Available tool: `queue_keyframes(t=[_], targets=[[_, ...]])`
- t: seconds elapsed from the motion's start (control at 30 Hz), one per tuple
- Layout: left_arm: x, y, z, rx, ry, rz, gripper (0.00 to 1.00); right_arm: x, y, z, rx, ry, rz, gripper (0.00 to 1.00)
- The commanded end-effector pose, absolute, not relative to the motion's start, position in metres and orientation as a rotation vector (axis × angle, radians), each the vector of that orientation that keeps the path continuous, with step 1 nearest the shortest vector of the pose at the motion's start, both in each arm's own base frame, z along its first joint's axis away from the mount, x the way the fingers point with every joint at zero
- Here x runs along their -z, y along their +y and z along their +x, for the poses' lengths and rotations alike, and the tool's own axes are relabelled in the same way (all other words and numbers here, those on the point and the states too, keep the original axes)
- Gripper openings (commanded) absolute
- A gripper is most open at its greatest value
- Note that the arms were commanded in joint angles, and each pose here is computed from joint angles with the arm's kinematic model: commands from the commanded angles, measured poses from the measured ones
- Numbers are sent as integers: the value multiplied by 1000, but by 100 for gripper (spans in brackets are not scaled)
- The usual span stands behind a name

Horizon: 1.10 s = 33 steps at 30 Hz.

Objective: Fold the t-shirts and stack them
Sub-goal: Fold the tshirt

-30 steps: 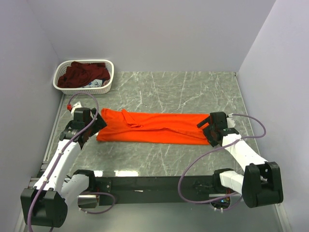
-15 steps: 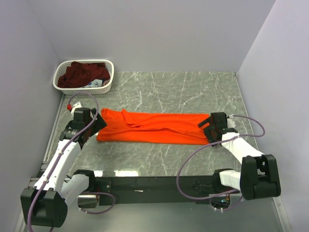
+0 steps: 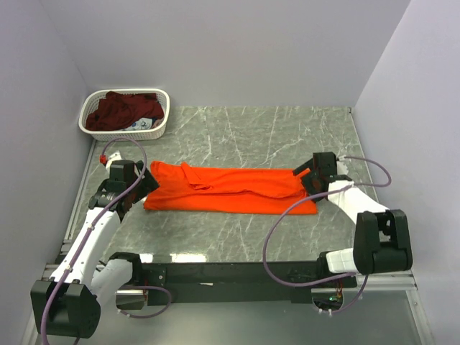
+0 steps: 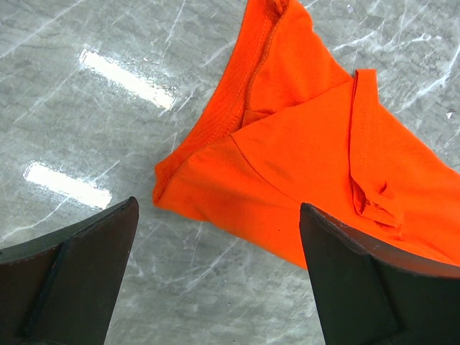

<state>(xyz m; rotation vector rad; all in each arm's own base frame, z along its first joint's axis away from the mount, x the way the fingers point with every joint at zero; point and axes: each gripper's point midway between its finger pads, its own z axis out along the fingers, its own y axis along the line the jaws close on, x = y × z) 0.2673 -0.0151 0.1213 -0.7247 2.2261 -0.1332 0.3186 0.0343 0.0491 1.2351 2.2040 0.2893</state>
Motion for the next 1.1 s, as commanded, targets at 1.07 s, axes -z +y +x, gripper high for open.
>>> queue_keyframes(t=[1.07], targets=[[-45,-14,246,237,2314,-1242,85,-31,-2,226,-382,2337,1248,75]])
